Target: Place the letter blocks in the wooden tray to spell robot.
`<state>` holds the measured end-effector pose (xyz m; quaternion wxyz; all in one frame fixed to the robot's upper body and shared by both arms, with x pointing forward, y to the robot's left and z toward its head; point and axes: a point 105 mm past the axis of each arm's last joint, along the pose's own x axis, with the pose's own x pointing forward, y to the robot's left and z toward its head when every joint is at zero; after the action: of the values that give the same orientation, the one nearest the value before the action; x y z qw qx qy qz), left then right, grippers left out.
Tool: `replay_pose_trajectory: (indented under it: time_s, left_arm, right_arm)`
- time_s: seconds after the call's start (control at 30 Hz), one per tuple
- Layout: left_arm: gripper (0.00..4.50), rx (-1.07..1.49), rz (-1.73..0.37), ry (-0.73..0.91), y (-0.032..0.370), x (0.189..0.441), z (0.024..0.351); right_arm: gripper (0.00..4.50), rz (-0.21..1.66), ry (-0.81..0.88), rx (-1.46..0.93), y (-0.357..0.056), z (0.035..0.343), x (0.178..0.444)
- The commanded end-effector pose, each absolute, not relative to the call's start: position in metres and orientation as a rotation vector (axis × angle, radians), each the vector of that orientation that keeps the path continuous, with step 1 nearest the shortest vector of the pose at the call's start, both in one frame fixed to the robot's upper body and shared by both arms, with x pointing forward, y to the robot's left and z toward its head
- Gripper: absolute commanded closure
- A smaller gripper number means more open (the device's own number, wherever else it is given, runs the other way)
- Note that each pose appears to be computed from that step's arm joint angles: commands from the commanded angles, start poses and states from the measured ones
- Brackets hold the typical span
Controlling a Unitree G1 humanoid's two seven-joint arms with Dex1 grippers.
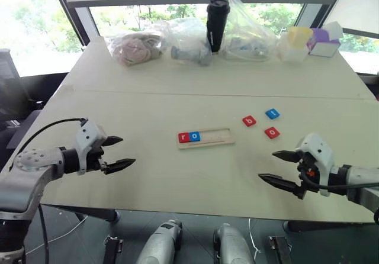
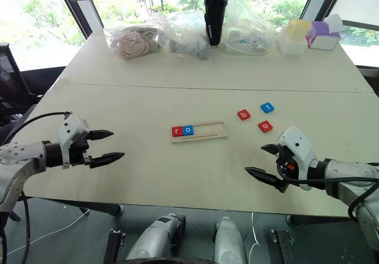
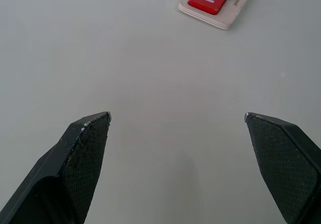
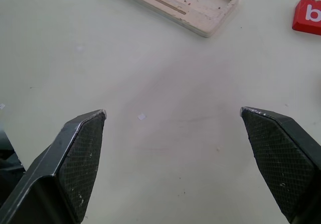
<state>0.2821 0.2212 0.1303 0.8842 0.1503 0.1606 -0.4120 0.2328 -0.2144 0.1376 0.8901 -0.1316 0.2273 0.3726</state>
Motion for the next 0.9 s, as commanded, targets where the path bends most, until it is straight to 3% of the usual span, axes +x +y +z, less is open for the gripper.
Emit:
replay_pose_trajectory:
  time_s: [0.03,0.23,0.5,0.63,0.9]
  left_arm:
    - [0.00,0.318,-0.856,0.296,0.217,0.283,0.136]
    - [0.00,0.382,-0.798,0.348,0.219,0.285,0.123]
    - [0.00,0.379,-0.775,0.301,0.222,0.291,0.131]
    - [0.00,0.412,-0.823,0.291,0.214,0.298,0.133]
    - [0.00,0.467,-1.036,0.237,0.165,0.336,0.135]
  right_arm:
    - [0.05,0.779,0.444,-0.289,-0.212,0.143,0.233]
    - [0.05,0.781,0.444,-0.292,-0.212,0.142,0.237]
    - [0.05,0.777,0.436,-0.294,-0.210,0.141,0.242]
    - [0.05,0.645,0.407,-0.242,-0.216,0.146,0.261]
    - [0.05,0.735,0.374,-0.211,-0.175,0.144,0.258]
